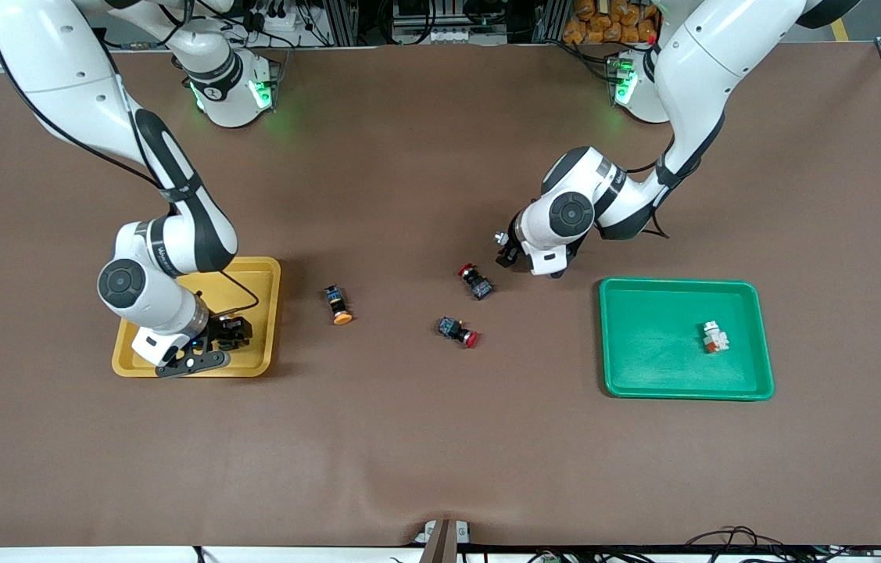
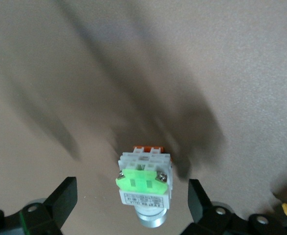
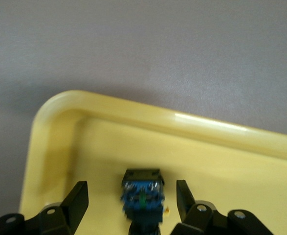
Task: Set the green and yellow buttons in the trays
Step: 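Grasp the white button with the left gripper while the right gripper grasps the orange button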
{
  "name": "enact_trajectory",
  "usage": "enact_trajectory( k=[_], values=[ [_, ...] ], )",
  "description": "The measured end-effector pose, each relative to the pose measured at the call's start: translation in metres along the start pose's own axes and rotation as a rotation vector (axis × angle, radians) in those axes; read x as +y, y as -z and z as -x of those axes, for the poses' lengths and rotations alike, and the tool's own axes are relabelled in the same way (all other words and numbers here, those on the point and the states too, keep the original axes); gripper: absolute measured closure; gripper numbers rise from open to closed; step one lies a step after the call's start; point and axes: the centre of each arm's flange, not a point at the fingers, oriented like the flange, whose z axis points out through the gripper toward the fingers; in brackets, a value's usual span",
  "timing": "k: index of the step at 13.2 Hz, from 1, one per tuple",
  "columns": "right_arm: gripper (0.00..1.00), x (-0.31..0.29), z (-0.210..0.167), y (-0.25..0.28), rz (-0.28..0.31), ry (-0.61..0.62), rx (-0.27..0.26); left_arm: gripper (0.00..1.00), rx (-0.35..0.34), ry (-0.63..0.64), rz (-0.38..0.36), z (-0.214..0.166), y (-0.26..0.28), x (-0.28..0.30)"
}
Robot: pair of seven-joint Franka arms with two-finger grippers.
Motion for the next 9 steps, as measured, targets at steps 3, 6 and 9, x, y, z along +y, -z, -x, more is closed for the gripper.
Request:
enact_trajectory(
  k=[3, 6, 9],
  values=[
    [0.18, -0.005, -0.002, 0.039, 0.001, 0.006, -0.029, 0.29, 0.002, 0.002, -0.001, -0.002, -0.001, 0.0],
    [0.17, -0.019, -0.002, 0.051, -0.019, -0.041, -0.036, 0.57, 0.005, 0.005, 0.002, -0.004, 0.0, 0.001],
    [0.17, -0.075, -0.003, 0.045, -0.041, -0.129, -0.045, 0.57, 0.007, 0.009, 0.027, -0.007, 0.008, 0.007]
  ],
)
